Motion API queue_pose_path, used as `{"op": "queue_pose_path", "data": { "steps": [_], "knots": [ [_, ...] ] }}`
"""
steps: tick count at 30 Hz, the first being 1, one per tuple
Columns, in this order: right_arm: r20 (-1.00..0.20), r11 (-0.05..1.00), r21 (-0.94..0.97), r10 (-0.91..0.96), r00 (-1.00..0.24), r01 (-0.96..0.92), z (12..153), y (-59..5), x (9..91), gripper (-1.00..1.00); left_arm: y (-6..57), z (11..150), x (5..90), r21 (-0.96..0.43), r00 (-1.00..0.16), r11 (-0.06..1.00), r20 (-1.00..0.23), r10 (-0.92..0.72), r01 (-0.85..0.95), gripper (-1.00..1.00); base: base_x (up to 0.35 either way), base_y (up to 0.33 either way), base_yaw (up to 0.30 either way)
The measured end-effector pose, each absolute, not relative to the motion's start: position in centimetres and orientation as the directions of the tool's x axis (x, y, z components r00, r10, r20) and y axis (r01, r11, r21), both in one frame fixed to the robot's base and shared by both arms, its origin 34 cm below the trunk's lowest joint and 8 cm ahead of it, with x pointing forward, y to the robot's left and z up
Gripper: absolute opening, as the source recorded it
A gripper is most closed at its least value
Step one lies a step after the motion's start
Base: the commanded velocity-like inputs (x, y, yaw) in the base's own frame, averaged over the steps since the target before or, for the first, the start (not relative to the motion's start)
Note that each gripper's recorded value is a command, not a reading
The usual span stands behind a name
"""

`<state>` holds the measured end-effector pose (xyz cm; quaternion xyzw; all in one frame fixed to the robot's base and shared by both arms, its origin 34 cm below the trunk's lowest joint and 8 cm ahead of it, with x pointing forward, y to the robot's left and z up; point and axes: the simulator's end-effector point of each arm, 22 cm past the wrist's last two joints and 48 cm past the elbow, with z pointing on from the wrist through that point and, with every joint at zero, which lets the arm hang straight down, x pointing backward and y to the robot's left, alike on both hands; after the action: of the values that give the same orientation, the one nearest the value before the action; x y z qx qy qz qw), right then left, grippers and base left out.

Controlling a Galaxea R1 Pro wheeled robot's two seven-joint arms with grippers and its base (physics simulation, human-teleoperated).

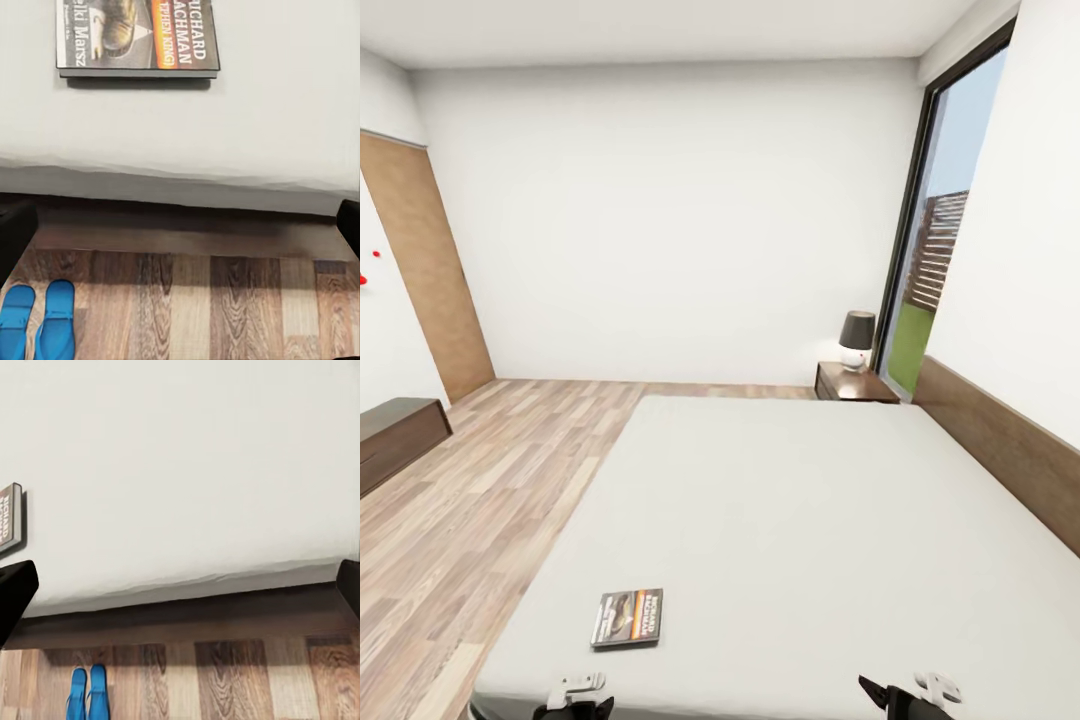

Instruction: In the bedroom, move the book from the bed onto either nightstand, and place the two sandals side by side next to the bed.

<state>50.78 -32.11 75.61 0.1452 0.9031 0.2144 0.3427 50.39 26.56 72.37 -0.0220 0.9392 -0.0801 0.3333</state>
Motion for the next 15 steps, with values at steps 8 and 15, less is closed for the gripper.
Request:
{"op": "queue_pose_path", "data": {
  "steps": [8,15],
  "knots": [
    [-0.556,0.866,0.487,0.409,-0.723,0.116,75.58,-32.11,50.8,1.0,26.58,72.33,50.39,-0.165,-0.778,0.986,-0.622,-0.095,0.012,1.0,0.083,-0.018,0.0],
    [-0.556,0.866,0.487,0.409,-0.723,0.116,75.58,-32.11,50.76,1.0,26.58,72.37,50.41,-0.164,-0.776,0.986,-0.623,-0.094,0.012,1.0,0.213,-0.066,0.0]
  ]
}}
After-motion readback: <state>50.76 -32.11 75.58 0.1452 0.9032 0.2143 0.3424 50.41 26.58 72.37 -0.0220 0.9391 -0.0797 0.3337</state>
